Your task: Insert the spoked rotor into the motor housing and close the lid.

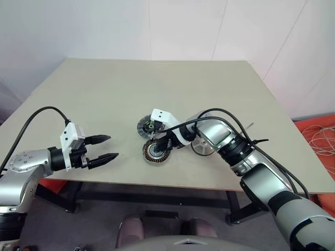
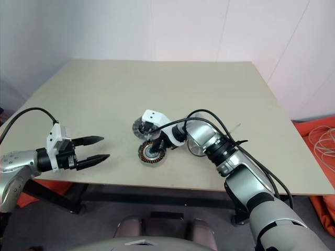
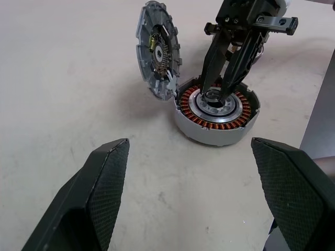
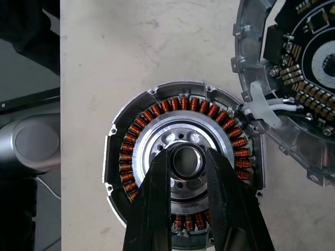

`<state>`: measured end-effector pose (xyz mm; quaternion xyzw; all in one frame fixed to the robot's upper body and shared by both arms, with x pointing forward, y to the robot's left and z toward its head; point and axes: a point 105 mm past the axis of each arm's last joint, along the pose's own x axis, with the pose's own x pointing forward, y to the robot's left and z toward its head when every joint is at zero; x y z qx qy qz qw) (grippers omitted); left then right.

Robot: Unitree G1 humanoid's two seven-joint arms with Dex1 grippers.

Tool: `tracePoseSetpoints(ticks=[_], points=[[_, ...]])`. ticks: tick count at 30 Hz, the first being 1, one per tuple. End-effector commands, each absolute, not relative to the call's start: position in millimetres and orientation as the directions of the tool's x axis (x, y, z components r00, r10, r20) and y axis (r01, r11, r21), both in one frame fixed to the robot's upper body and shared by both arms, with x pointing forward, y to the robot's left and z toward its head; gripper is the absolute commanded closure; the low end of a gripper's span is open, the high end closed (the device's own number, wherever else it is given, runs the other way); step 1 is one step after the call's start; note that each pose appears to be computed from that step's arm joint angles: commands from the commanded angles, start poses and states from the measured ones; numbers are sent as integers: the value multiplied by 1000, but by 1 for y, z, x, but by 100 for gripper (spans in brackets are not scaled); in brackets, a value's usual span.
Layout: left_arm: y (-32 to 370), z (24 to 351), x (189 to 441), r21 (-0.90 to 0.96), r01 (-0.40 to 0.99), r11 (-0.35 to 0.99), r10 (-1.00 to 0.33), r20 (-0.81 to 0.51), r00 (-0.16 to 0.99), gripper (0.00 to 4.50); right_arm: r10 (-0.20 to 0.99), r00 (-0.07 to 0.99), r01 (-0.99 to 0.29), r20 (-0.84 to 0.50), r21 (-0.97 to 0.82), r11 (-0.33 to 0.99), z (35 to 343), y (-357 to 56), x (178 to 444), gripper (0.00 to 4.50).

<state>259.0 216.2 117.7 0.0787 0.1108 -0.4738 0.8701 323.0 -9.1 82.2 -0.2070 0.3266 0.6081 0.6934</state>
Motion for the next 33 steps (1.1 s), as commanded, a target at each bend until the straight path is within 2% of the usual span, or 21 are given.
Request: tracePoseSetpoints(ticks=[1, 29, 31, 33], points=[[215, 127, 262, 82, 848, 524, -811, -256, 526, 55, 709, 63, -982, -702, 82, 169, 85, -8, 325, 388], [214, 124, 265, 87, 851, 518, -814, -254, 522, 55, 713, 31, -980, -701, 117, 158, 84, -7, 318, 388], [214, 123, 265, 87, 851, 518, -814, -254, 522, 55, 716, 30, -980, -698, 120, 157, 86, -7, 317, 317], [214, 123, 265, 88, 851, 518, -814, -254, 522, 55, 720, 30, -980, -693, 123, 159, 88, -6, 317, 266]])
